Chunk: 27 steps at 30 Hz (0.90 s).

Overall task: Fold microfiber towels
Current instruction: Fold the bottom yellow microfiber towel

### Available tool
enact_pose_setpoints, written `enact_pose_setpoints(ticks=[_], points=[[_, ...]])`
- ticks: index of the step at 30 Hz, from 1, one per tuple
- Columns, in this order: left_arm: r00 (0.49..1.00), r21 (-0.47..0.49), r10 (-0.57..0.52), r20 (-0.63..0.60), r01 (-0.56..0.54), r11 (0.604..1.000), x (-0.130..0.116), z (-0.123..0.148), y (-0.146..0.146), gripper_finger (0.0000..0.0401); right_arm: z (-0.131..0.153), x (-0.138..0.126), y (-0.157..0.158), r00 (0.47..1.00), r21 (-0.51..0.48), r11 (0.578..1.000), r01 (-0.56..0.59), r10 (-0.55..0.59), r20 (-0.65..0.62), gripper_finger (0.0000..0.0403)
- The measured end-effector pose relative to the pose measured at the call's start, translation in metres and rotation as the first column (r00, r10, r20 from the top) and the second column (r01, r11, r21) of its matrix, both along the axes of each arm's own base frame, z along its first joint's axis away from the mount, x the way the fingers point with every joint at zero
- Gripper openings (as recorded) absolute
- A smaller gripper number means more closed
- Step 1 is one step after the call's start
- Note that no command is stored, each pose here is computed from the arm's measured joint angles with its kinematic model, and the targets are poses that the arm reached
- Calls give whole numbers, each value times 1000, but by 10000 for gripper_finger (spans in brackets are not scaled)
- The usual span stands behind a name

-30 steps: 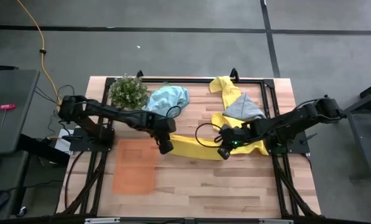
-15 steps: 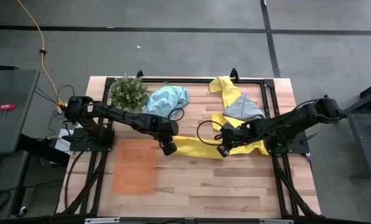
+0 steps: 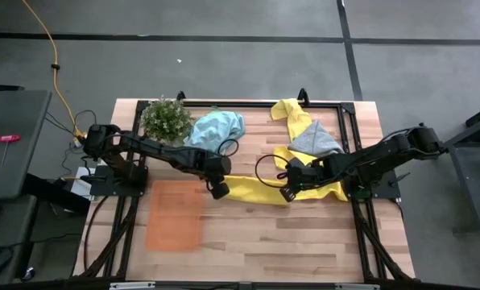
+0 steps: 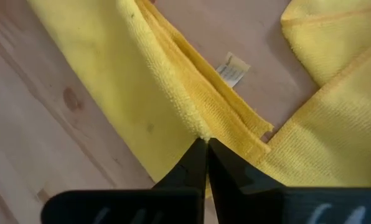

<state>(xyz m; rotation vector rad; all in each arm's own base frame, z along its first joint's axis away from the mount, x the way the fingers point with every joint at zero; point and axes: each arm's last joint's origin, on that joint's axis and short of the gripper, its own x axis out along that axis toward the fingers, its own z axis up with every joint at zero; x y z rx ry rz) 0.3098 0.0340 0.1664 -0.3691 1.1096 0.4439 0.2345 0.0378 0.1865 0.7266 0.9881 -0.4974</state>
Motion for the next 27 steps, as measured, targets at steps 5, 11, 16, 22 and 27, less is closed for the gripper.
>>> enact_pose_setpoints(ticks=[5, 11, 16, 22, 27], points=[[1000, 24, 12, -2, -12, 1000, 0, 0, 1, 38, 0, -1, -2, 999, -35, 999, 42, -42, -3, 32], [1000, 25, 27, -4, -26, 999, -1, 0, 9, 74, -2, -6, -4, 997, -93, 993, 65, -70, -46, 113], [999, 50, 8, -37, -7, 999, -7, 21, 23, 110, 5, -10, -12, 998, -134, 990, 48, -54, -42, 179], [991, 23, -104, 81, 102, 994, -13, 61, 27, 149, 29, -15, -13, 992, -145, 987, -67, 82, 98, 214], [916, 10, -382, 123, 383, 924, -9, 67, -8, 164, 39, -18, 4, 944, -125, 957, -263, 282, 172, 215]])
